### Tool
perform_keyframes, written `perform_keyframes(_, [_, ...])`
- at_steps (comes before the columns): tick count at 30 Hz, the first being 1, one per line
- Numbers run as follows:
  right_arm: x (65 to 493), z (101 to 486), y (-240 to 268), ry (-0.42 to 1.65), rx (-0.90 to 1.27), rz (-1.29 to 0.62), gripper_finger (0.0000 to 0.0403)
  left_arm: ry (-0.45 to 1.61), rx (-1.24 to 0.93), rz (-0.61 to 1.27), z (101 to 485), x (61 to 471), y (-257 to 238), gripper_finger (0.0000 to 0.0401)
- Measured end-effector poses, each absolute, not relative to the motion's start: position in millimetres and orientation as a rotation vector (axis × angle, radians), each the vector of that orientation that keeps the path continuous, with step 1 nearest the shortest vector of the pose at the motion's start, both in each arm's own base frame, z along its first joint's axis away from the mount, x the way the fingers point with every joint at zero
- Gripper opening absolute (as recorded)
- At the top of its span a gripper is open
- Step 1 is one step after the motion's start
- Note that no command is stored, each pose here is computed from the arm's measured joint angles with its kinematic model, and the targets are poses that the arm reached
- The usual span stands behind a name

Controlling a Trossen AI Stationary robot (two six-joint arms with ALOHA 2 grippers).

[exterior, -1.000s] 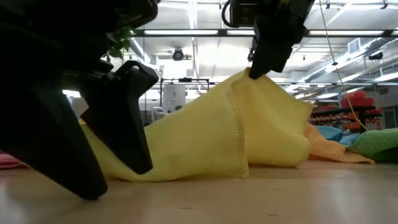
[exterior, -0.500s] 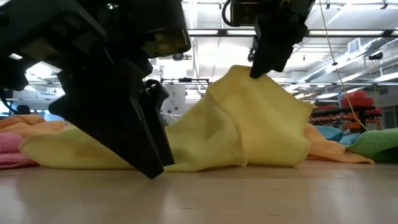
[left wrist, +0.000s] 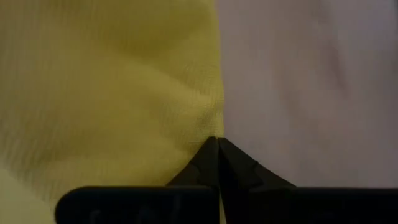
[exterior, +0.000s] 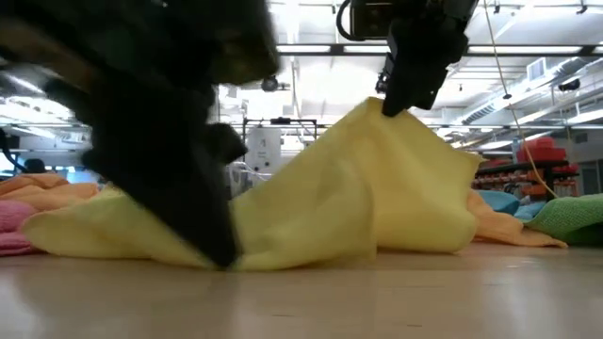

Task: Fold microfiber towels
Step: Fold the yellow microfiber cloth

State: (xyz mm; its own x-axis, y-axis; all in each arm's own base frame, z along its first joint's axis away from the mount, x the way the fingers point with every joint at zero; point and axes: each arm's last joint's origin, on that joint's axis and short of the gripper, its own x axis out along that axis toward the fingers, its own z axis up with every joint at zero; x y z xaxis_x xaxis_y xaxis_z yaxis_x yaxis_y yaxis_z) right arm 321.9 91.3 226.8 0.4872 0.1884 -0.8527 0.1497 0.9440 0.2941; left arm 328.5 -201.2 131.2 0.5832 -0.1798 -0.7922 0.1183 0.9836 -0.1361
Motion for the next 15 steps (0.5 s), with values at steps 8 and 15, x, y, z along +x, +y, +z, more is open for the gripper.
perform_keyframes(8, [308, 235, 122, 1.088, 0.416, 0.108, 0.0, 0.675, -0.09, -0.258, 206, 291, -235, 0.0003])
perform_keyframes(15, [286, 237, 170, 1.124, 0.49, 0.182, 0.0, 0.568, -0.297, -0.192, 217, 249, -261, 0.0002])
